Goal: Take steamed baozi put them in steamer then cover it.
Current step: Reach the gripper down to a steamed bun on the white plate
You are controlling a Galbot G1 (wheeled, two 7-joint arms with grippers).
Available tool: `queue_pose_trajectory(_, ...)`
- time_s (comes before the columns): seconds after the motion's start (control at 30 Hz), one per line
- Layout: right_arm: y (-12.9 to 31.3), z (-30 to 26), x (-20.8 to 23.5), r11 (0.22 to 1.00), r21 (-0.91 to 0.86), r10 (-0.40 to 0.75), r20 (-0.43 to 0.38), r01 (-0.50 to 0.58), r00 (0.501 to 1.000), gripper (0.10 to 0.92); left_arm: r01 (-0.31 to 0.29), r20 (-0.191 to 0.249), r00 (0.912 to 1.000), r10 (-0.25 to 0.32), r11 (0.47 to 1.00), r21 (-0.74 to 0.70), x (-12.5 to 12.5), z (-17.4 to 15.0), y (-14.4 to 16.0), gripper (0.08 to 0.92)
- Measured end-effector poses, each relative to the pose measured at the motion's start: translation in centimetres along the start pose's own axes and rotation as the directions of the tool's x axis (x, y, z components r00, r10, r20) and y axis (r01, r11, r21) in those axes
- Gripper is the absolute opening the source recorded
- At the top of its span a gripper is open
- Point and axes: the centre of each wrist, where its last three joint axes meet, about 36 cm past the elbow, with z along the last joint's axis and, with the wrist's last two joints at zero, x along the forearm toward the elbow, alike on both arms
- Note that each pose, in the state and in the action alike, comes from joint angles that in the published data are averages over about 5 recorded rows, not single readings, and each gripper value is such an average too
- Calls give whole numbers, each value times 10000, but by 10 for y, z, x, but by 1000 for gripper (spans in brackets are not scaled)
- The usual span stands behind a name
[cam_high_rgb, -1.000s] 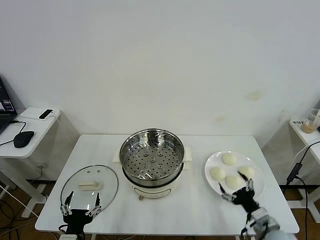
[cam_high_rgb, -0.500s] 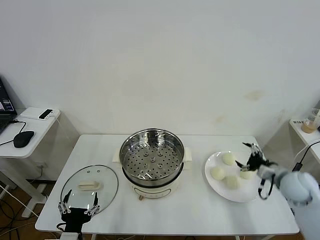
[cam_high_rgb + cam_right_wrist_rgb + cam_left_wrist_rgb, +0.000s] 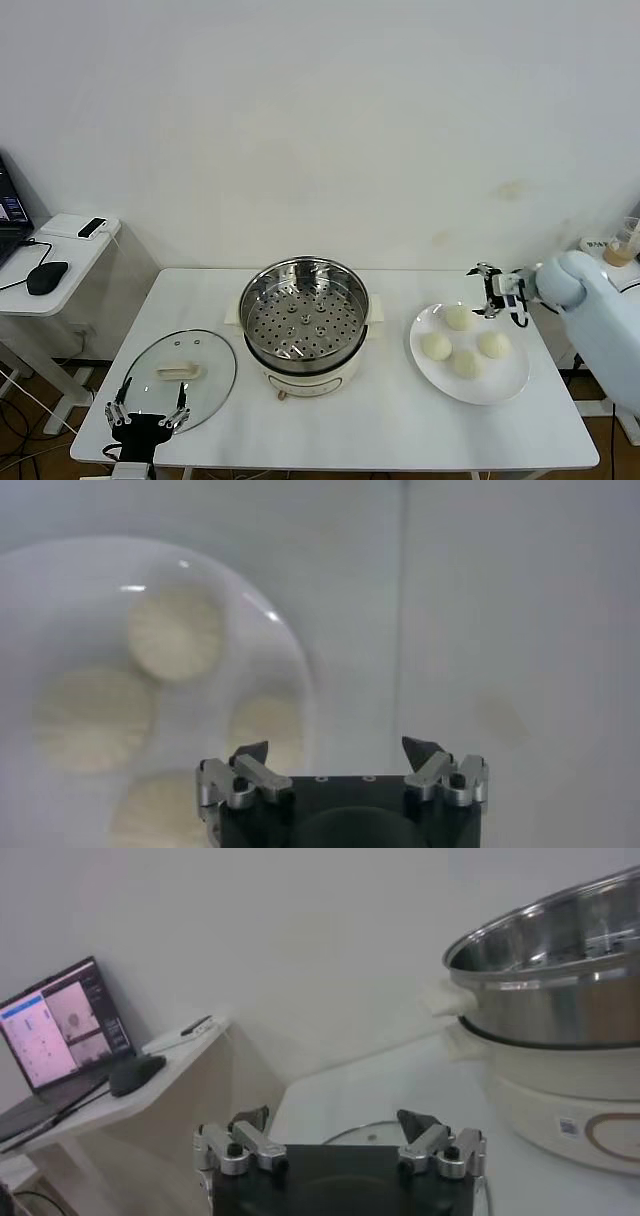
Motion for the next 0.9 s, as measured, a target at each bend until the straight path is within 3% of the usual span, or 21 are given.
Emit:
queue_pose_trajectory(0.43, -25, -5, -51, 9823, 126, -1852, -830, 1868, 9792, 823, 162, -72, 9998, -164, 9997, -184, -2, 2, 8, 823)
queue_pose_trajectory(0.9, -21, -11, -84, 9718, -114, -2352, -1249, 2357, 9639, 809, 219, -46, 9997, -220, 9995, -210, 0, -1, 9, 823)
